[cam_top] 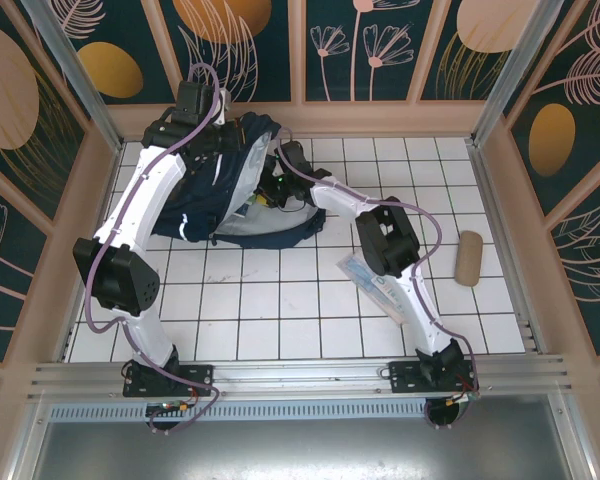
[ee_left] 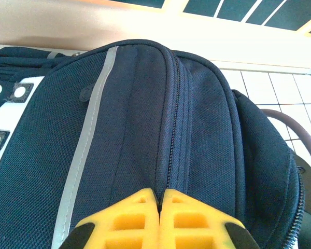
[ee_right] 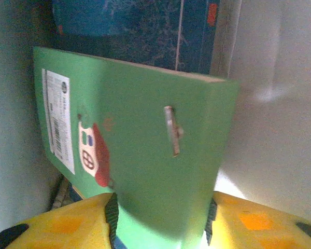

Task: Pack the student bag
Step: Place the book in the student bag.

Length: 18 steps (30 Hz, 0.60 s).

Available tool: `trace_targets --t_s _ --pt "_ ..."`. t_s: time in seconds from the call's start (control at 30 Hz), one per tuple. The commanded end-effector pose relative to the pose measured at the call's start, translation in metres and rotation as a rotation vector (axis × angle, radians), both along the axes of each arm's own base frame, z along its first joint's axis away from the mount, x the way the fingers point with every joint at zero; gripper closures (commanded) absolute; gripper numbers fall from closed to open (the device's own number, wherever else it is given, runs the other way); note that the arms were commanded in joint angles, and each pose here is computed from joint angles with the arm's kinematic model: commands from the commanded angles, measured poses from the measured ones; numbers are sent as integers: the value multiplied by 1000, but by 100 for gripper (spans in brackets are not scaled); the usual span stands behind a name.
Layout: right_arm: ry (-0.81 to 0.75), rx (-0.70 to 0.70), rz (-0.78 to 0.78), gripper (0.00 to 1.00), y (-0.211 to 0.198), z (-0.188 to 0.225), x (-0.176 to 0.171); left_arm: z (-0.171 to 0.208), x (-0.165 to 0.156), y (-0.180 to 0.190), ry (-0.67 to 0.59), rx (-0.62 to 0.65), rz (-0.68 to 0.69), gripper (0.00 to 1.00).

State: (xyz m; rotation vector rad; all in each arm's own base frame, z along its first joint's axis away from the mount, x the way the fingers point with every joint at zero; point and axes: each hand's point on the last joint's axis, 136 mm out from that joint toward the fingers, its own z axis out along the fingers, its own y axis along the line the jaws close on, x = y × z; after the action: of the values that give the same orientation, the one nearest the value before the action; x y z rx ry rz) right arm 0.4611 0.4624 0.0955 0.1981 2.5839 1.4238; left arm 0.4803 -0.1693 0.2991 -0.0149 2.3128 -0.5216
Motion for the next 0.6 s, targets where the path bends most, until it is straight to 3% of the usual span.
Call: trace_targets --t_s 0.0,0.3,0.57 --pt "-12 76 45 58 26 12 -2 73 5 -9 -187 -153 -3 100" --pt "-43 215 88 58 59 34 4 70 4 -13 -172 -175 -16 100" --pt "-143 131 74 43 35 58 1 60 5 -7 -161 -146 7 100"
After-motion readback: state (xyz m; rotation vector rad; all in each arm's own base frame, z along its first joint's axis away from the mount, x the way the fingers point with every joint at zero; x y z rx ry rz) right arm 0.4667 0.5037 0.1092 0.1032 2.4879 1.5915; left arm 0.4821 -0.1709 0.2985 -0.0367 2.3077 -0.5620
